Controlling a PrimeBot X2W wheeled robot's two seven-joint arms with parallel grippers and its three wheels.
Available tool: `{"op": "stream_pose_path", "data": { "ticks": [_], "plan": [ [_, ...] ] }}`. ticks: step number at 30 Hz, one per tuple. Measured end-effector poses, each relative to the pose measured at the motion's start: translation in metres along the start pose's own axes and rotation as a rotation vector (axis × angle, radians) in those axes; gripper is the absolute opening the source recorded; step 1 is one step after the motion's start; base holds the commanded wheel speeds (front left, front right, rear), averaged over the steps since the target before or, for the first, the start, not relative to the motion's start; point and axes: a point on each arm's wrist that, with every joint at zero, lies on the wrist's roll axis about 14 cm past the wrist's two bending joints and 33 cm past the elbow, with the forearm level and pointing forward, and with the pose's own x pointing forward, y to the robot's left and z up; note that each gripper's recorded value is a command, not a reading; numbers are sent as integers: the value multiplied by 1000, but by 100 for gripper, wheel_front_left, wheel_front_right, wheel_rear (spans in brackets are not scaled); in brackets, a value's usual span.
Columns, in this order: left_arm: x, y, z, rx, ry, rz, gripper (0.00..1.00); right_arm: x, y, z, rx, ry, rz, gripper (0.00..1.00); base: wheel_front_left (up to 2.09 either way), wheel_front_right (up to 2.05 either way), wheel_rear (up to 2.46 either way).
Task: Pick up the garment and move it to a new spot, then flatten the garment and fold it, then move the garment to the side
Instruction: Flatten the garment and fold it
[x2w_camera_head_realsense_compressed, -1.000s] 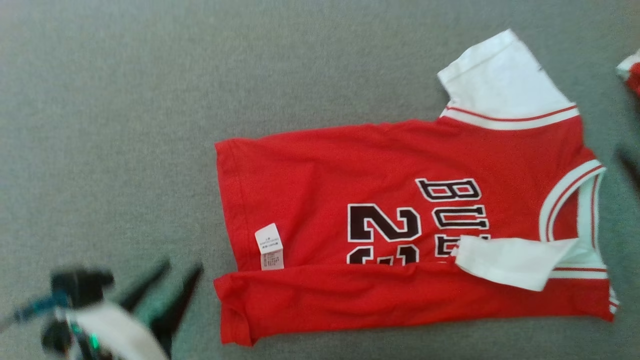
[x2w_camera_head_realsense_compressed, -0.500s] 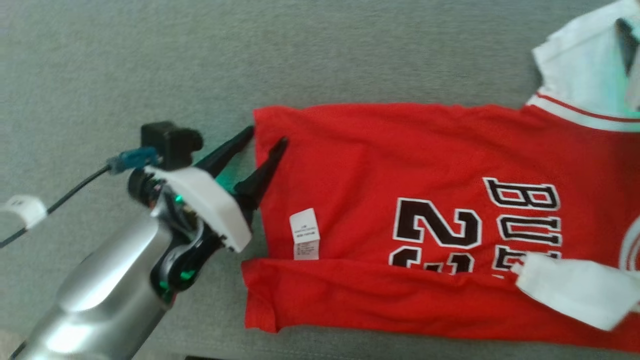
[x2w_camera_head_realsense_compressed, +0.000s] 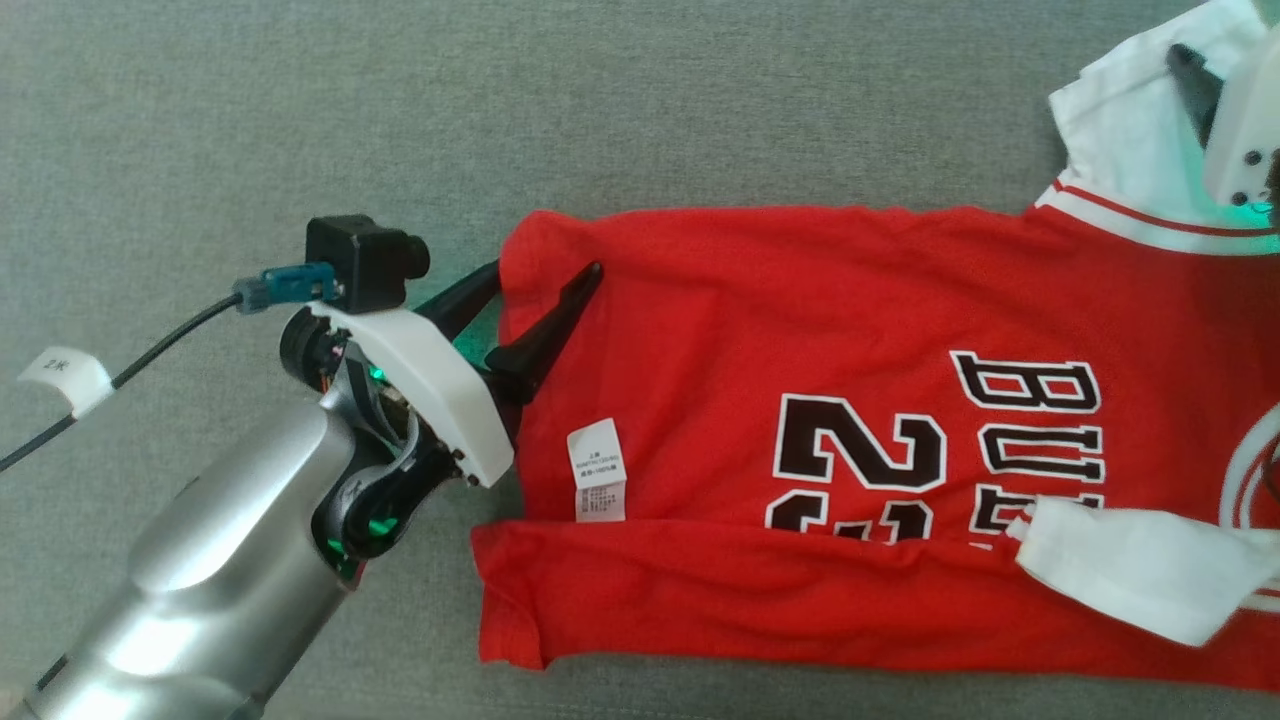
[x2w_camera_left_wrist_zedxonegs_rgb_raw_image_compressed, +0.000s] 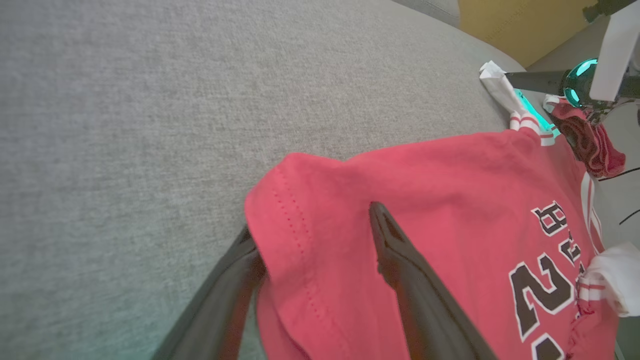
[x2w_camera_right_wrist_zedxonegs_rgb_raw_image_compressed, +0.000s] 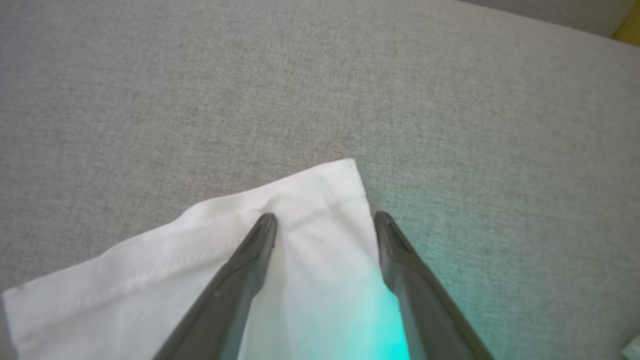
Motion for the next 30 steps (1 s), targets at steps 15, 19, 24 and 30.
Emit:
{"op": "stream_pose_path", "data": {
  "ticks": [15, 19, 24, 30],
  "plan": [
    [11, 1, 24, 0, -87, 12, 0, -10, 13, 23, 74, -163, 78, 0, 0, 0, 0],
    [7, 7, 50, 9, -179, 36, 0, -27, 0, 58, 125, -321, 56, 0, 0, 0, 0],
    [-1, 5, 77, 12, -280, 40, 0, -57, -15, 87, 158, -438, 32, 0, 0, 0, 0],
    [-14, -20, 81, -8, -348, -26, 0, -86, -6, 65, 207, -496, 71, 0, 0, 0, 0]
  ]
}}
